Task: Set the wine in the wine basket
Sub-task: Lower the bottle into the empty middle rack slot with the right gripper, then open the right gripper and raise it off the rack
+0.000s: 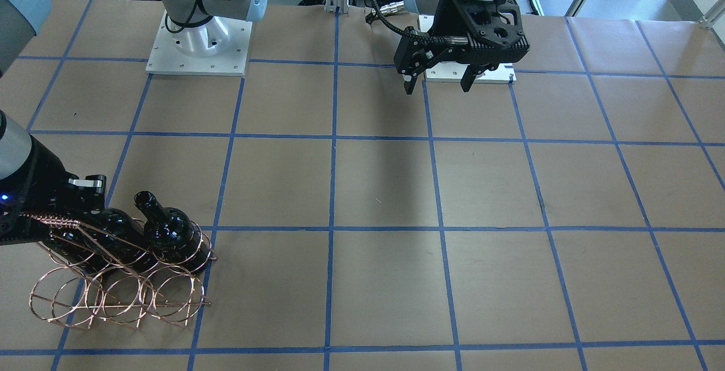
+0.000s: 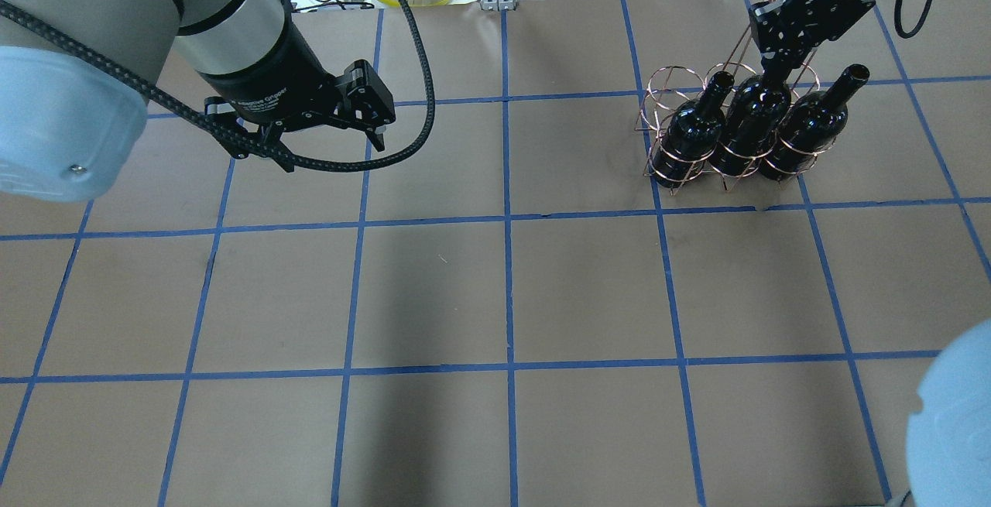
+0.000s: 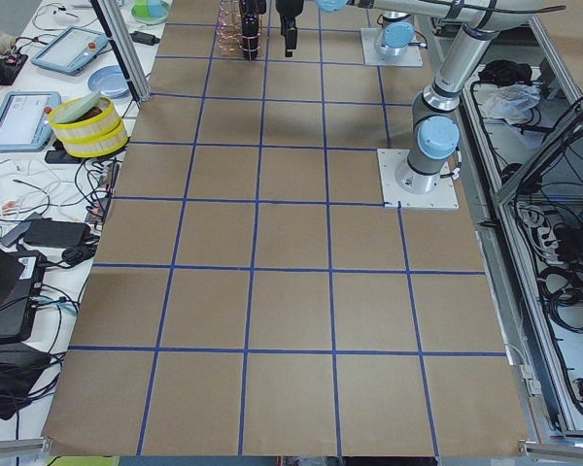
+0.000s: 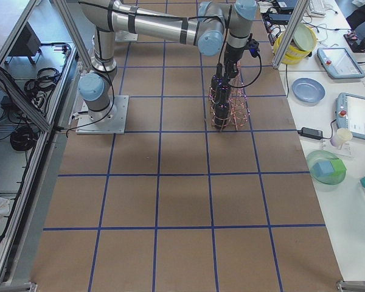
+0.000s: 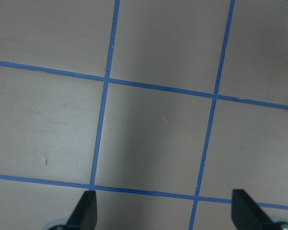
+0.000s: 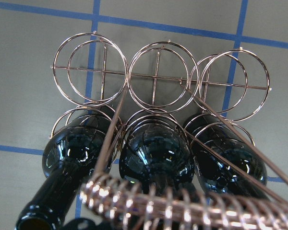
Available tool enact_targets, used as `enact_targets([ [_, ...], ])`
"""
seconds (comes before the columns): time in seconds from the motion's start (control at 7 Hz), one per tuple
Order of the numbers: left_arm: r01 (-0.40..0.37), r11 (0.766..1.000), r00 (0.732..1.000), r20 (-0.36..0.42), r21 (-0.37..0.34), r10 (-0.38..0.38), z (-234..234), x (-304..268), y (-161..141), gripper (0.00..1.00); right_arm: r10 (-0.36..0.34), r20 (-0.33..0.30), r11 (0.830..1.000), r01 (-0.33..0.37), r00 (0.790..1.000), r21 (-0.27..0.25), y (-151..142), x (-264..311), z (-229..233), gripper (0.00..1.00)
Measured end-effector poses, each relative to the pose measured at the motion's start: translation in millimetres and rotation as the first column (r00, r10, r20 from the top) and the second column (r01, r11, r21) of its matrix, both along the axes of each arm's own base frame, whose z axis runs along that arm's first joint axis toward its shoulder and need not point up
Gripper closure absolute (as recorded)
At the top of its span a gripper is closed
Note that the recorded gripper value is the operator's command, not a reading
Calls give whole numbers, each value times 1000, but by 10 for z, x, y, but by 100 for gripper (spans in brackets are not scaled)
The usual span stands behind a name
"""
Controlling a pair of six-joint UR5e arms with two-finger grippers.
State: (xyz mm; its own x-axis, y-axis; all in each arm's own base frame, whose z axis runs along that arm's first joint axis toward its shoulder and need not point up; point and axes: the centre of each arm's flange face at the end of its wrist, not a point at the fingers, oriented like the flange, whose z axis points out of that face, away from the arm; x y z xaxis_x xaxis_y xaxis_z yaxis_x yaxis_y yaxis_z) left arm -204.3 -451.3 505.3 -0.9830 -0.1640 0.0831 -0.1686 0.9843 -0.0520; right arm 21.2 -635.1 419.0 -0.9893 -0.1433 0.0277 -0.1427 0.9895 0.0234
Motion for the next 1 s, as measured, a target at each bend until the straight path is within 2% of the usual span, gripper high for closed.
enact_targets([
  [0.14, 0, 1000, 1000, 1, 3, 0, -19, 1, 2, 0, 5, 1, 1000, -5, 1000, 7, 5, 1, -82, 100],
  [0.29, 0, 1000, 1000, 1, 4, 0, -26, 2, 7, 0, 11, 1, 1000, -11, 1000, 11, 7, 0, -152, 74],
  [0.43, 0, 1000, 1000, 2, 4, 0, -27, 2, 9, 0, 18, 0, 1000, -18, 1000, 6, -2, -1, -186, 22],
  [0.57, 0, 1000, 1000, 2, 5, 0, -29, 2, 9, 0, 18, -5, 1000, -18, 1000, -3, -5, -6, -178, 0],
  [1.0, 0, 1000, 1000, 1, 1, 0, -22, 3, 11, 0, 9, -9, 999, -9, 1000, -41, 114, 22, 89, 0],
])
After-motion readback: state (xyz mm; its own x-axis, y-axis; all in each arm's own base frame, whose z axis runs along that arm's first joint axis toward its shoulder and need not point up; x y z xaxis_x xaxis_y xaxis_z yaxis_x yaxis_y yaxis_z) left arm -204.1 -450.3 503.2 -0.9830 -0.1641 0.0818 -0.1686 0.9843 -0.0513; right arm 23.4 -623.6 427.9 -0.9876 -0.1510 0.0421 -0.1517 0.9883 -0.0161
